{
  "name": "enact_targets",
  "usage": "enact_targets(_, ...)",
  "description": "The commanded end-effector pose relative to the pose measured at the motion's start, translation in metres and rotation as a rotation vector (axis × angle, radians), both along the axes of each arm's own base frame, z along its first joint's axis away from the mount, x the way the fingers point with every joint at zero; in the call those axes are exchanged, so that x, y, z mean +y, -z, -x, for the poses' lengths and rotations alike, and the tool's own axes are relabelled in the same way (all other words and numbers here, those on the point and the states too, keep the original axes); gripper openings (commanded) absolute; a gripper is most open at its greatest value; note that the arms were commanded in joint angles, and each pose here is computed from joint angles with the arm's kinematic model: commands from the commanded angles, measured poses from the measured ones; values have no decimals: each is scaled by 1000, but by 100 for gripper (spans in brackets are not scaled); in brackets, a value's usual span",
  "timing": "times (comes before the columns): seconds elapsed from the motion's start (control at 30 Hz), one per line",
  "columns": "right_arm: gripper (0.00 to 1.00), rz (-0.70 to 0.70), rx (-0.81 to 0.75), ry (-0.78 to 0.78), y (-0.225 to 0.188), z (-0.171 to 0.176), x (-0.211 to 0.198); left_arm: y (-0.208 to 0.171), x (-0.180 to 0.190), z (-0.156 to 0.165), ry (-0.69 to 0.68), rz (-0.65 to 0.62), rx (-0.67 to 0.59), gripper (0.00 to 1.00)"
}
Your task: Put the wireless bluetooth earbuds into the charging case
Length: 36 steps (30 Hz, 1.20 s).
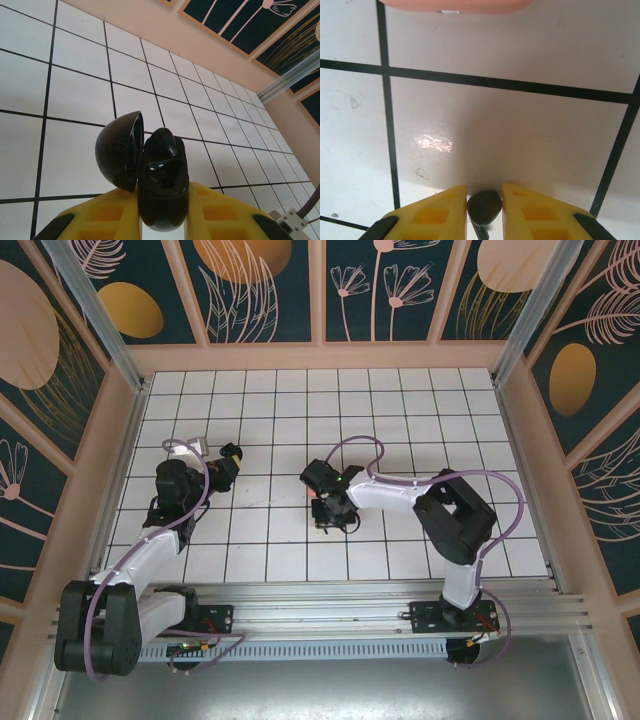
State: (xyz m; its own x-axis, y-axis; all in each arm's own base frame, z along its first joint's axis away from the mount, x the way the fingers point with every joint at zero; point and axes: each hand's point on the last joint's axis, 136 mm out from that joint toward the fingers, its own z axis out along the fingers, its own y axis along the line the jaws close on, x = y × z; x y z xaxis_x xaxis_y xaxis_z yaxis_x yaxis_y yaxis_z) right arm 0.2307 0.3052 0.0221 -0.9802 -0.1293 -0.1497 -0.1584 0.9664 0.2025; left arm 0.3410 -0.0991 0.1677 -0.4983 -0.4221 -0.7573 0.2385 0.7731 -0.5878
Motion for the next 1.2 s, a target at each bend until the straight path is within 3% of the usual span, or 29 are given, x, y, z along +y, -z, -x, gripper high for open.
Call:
enact_targets(0.0, 22, -83, -113, 41, -30, -13, 6, -18, -1, -3, 16, 4, -65, 21)
enact_targets(0.17, 21, -272, -310, 87, -67, -36, 16, -26, -18, 2, 91, 86, -142, 20)
enact_targets(0.43, 20, -495, -670, 118, -156, -70, 7, -41, -74, 18, 309, 20, -339, 21)
enact_targets(0.67, 20, -635, -979, 51, -239, -68, -6, -50, -105, 32, 461, 5, -478, 20)
enact_targets(0.93, 20, -689, -1125, -162, -283, -57, 11, -54, -140, 52, 636, -39, -586, 19)
enact_targets(1.17, 20, -743, -1174, -327, -296, -43, 30, -53, -152, 62, 713, -69, -611, 20)
